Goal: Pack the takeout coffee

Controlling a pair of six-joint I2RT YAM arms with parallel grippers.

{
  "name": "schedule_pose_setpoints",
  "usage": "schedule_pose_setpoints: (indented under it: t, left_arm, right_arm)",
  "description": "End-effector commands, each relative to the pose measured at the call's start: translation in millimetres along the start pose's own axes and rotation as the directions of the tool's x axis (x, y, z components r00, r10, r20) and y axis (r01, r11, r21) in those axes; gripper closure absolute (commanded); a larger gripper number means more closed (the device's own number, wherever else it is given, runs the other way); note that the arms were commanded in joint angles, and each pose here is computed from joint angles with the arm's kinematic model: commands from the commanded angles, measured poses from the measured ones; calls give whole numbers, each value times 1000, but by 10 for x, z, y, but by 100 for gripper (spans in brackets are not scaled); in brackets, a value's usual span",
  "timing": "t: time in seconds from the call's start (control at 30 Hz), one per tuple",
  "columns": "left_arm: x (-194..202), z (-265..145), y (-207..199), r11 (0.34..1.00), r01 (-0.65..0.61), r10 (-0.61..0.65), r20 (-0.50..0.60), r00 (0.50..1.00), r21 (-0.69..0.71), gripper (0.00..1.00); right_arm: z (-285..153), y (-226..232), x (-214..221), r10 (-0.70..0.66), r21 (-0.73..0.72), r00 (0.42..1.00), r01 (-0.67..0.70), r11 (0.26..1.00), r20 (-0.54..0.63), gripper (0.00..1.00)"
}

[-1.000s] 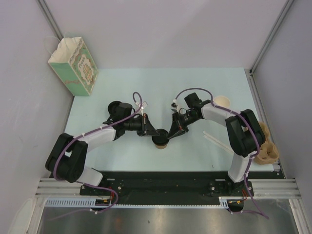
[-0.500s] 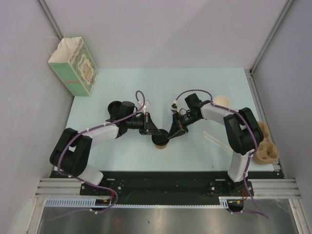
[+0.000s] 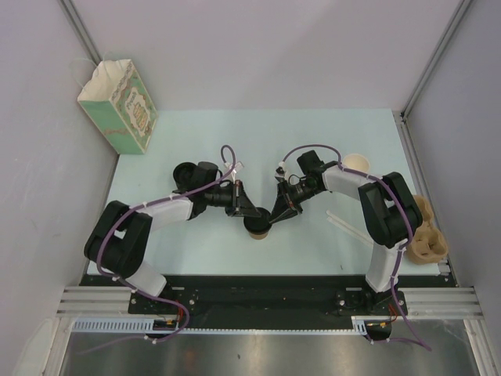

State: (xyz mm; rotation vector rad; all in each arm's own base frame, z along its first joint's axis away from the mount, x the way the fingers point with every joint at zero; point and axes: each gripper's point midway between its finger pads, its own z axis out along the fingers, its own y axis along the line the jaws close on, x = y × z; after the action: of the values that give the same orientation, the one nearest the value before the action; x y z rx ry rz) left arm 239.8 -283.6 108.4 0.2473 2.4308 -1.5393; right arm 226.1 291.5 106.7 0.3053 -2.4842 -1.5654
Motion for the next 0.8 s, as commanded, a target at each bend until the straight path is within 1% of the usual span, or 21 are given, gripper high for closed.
schedule_pose_setpoints:
  t: [0.0,0.27,0.5,0.67,0.77]
  left_arm:
    - [265,77,700,967,97,-107,-29,994,-237,100]
    - [315,112,761,963,120,-136,-48,990,-240,100]
    - [258,111,372,989,59,-66,-51,996,-136,100]
    - [67,53,32,998,-13,13,-15,1000,-55,100]
    - [63,36,-57,999,-26,26,-12,1000,-32,100]
  right_arm:
    - [76,-655,-159,-13,246,997,-5,969,74,88]
    - [73,-624,-151,-24,244,997,6,970,72,88]
    - [82,-373,-131,-100,189,993,86,978,64,88]
    - [78,-165,-101,-152,142,987,142,980,61,88]
    - [74,-49,-98,-175,114,982,167,979,65,87]
